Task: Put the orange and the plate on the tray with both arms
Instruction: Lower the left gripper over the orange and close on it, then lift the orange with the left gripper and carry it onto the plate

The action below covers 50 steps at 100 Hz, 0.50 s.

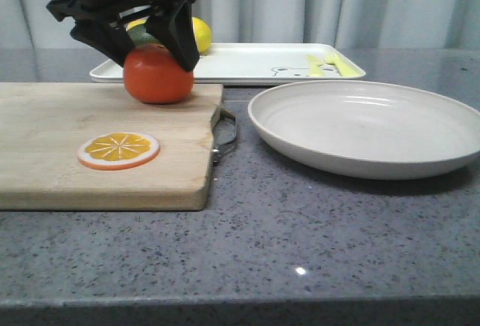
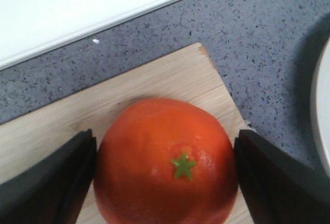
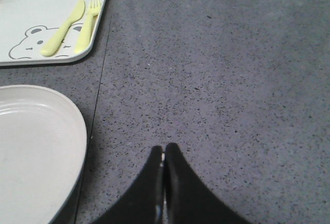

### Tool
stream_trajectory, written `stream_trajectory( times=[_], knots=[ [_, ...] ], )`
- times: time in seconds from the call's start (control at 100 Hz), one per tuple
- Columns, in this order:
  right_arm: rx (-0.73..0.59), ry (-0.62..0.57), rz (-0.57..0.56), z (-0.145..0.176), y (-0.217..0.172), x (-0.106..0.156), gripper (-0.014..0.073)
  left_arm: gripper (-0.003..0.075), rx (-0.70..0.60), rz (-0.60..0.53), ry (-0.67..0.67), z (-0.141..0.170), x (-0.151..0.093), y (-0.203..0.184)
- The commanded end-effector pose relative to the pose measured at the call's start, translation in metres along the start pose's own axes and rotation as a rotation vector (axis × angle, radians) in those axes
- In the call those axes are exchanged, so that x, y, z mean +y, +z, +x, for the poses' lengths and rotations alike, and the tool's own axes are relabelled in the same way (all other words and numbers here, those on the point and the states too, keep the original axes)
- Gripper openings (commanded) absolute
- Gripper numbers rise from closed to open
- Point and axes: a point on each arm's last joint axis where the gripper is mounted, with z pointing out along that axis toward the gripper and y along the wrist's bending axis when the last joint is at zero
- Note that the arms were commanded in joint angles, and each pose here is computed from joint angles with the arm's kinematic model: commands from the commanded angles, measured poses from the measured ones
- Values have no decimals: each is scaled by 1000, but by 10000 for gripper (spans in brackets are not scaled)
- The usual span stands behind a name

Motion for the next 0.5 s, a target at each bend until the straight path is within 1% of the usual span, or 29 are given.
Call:
stream_trajectory(
  times=[0.0, 0.1, 0.19, 0.33, 0.49],
  knots=[
    [-89, -4, -15, -17, -2, 3, -59, 394, -97, 23, -6, -15, -8, -25],
    [-83, -4, -14, -16, -2, 3, -59, 355, -96, 36, 1, -18, -12, -29],
    [-83, -4, -14, -16, -2, 3, -59, 354, -119, 59, 18, -23, -23, -35],
    [-83, -4, -14, -16, -2, 3, -59, 354, -153, 116, 83, -29, -56, -42],
    [-83, -4, -14, -16, -2, 3, -59, 354, -159, 201, 169, -26, -103, -41]
  ],
)
